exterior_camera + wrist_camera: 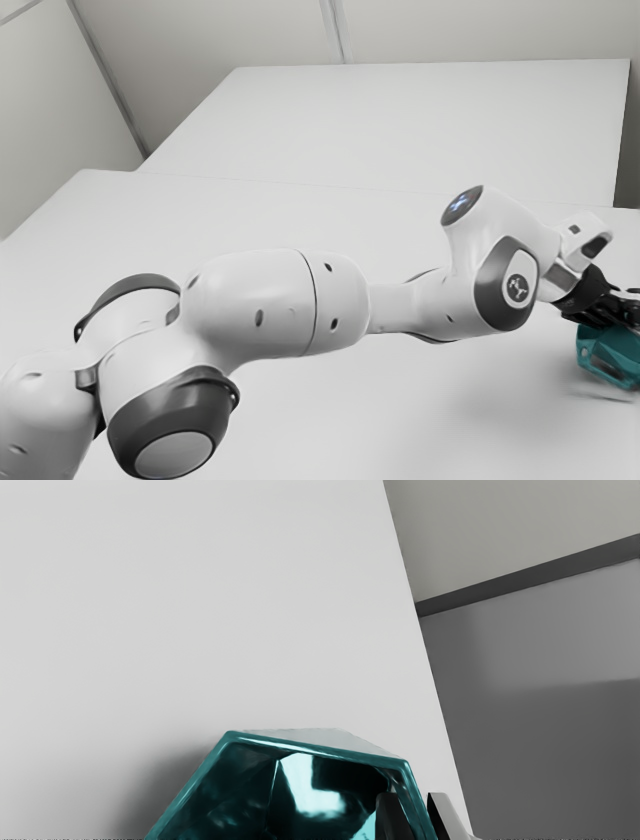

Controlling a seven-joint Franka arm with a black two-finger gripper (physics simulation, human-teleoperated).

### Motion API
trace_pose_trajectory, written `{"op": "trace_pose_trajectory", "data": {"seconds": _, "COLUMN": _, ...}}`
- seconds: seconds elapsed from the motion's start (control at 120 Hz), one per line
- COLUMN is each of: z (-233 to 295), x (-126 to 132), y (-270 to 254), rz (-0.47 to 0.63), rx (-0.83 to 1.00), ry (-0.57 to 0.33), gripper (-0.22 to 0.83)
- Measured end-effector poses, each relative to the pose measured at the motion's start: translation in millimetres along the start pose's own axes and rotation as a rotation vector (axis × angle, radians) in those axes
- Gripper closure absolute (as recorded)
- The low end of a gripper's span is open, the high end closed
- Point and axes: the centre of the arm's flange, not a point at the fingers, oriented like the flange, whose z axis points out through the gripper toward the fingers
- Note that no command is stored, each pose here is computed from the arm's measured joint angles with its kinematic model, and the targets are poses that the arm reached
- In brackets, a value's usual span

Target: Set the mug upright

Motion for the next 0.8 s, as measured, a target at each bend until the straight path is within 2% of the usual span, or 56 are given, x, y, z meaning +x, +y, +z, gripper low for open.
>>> {"op": "trace_pose_trajectory", "data": {"seconds": 0.217, "z": -19, "x": -1, "y": 30, "rz": 0.052, "rx": -0.003, "ry": 0.009, "gripper": 0.74}}
{"op": "trace_pose_trajectory", "data": {"seconds": 0.35, "z": -67, "x": 14, "y": 30, "rz": 0.080, "rx": 0.027, "ry": 0.034, "gripper": 0.75}}
{"op": "trace_pose_trajectory", "data": {"seconds": 0.492, "z": -118, "x": 42, "y": -18, "rz": 0.073, "rx": 0.126, "ry": 0.075, "gripper": 0.76}}
{"op": "trace_pose_trajectory", "data": {"seconds": 0.633, "z": -146, "x": 61, "y": -60, "rz": 0.059, "rx": 0.209, "ry": 0.097, "gripper": 0.76}}
{"op": "trace_pose_trajectory", "data": {"seconds": 0.8, "z": -197, "x": 83, "y": -129, "rz": -0.025, "rx": 0.283, "ry": 0.120, "gripper": 0.76}}
